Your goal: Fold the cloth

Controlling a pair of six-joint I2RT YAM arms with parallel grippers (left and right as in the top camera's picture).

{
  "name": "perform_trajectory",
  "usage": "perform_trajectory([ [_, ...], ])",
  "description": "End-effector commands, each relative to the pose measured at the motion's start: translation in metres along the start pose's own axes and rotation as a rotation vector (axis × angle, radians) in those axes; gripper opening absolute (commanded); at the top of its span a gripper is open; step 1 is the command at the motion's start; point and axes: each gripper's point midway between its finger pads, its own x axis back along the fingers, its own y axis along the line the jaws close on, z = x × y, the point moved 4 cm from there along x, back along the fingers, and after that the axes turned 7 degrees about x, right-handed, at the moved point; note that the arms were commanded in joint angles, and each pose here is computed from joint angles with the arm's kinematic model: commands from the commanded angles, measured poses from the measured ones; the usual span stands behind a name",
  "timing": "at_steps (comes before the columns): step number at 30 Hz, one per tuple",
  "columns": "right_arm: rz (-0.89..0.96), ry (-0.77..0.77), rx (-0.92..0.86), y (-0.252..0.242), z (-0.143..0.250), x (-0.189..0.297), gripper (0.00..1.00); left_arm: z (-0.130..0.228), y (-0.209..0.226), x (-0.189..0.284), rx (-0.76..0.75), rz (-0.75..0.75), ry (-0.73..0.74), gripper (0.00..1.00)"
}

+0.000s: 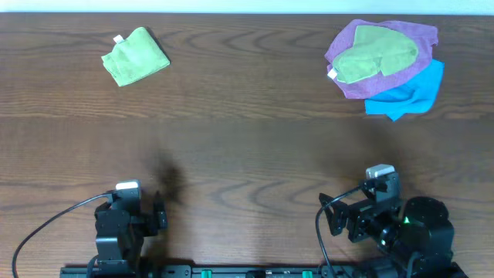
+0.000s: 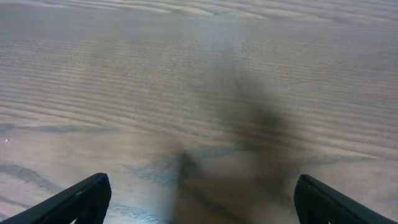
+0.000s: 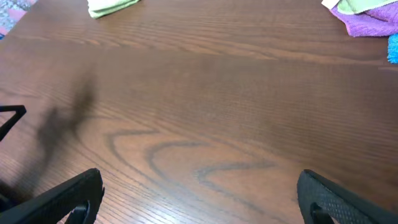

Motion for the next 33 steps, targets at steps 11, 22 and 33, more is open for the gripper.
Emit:
perform_trajectory([
  [11, 0.003, -0.002, -0.011, -0.0009, 0.0004, -0.0001, 0.99, -0.0036, 0.0033, 0.0024, -0.009, -0.022, -0.046, 0.95],
  [22, 0.002, -0.002, -0.011, -0.0008, 0.0004, -0.0001, 0.99, -0.0035, 0.0033, 0.0024, -0.009, -0.022, -0.045, 0.95],
  [33, 0.004, 0.001, -0.012, -0.001, 0.0008, -0.0001, 0.99, -0.0035, 0.0033, 0.0024, -0.009, -0.022, -0.045, 0.95],
])
